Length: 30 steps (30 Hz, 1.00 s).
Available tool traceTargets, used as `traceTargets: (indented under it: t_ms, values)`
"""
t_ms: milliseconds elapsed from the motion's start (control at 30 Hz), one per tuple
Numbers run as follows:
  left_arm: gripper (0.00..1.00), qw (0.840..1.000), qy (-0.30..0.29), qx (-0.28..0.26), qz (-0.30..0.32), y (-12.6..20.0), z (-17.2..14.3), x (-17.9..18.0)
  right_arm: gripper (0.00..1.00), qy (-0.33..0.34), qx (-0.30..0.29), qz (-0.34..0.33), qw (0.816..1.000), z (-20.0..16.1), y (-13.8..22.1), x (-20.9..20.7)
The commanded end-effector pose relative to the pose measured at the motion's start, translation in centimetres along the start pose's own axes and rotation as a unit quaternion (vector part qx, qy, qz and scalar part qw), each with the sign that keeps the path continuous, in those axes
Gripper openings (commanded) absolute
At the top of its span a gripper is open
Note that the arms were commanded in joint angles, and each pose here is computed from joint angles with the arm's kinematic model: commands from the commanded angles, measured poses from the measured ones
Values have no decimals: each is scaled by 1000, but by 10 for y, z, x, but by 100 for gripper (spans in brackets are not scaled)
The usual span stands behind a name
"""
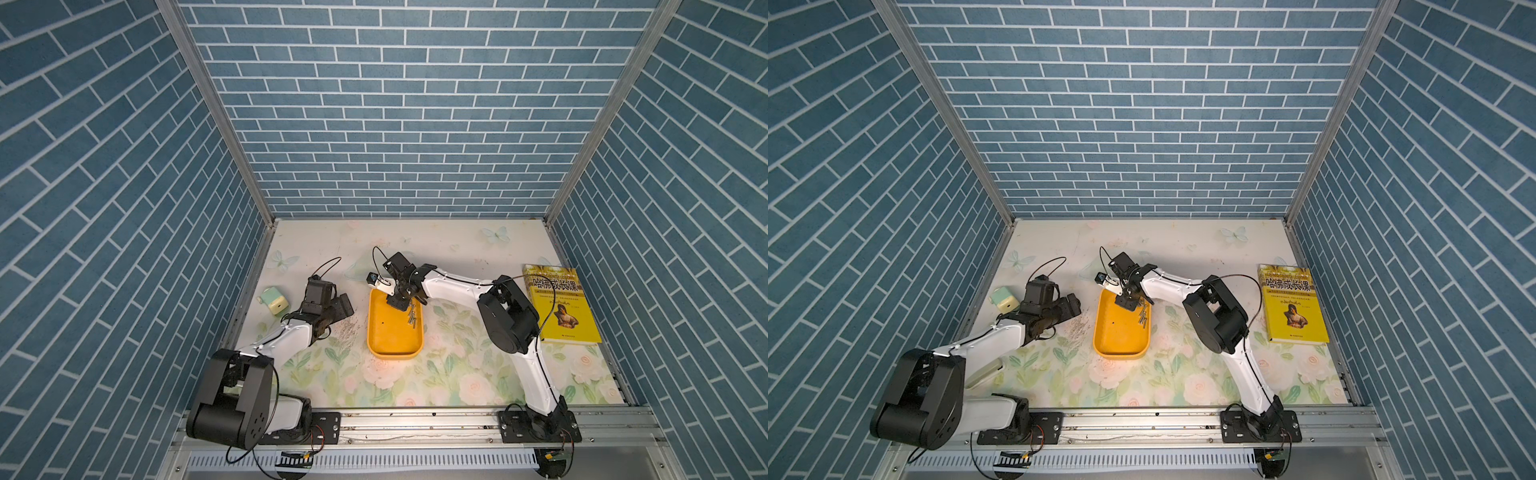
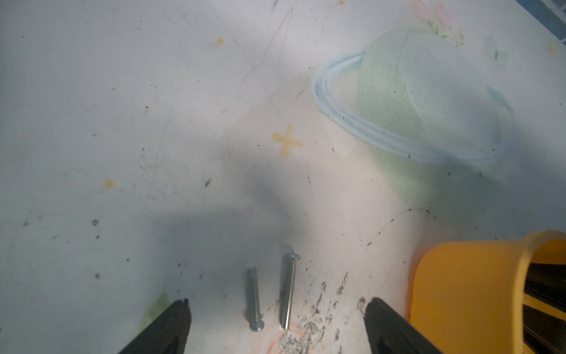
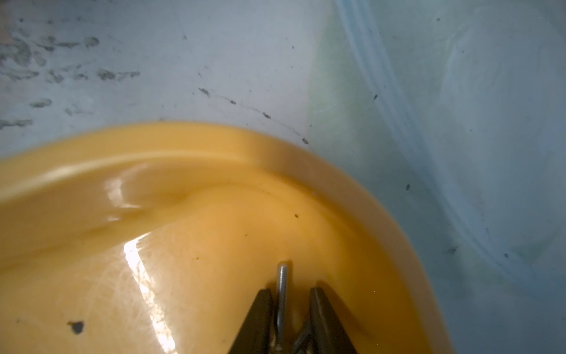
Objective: Take out the screws from the storage box
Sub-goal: Pick up the screw from the storage box.
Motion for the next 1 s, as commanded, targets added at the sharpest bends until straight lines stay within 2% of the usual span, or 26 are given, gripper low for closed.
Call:
traceTargets:
  t_ms: [0, 233, 433, 567, 700, 867, 967]
  values:
    - [94, 1000, 0, 5, 10, 1, -3, 5, 26, -35, 97, 50, 993, -38, -17, 21]
    - [94, 1000, 0, 6, 8, 1, -3, 5, 24, -43, 126, 81, 988, -47, -33, 29]
    - [94, 1000, -2, 4, 8, 2, -3, 5, 2, -43, 131, 97, 986, -48, -39, 31]
    - [94, 1000, -1, 3, 6, 3, -3, 5, 0, -44, 108, 111, 987, -40, -35, 33]
    - [94, 1000, -2, -1, 3, 6, -2, 4, 0, -36, 58, 87, 994, -22, -18, 23]
    - [94, 1000, -9, -14, 0, 12, 2, 3, 0, -32, -69, 12, 997, 14, 33, 2]
    - [94, 1000, -11, -26, -10, 18, 5, 1, 0, -26, -142, 13, 989, 28, 59, 3]
Point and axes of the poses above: each gripper's point midway between its finger pads, its own y axis back along the fingers, its own x axis along the line the jaws close on, z = x × y, the point moved 7 cm from there along y, back along the fingers, and after that the axes turned 6 degrees about y, right-handed, at the moved point
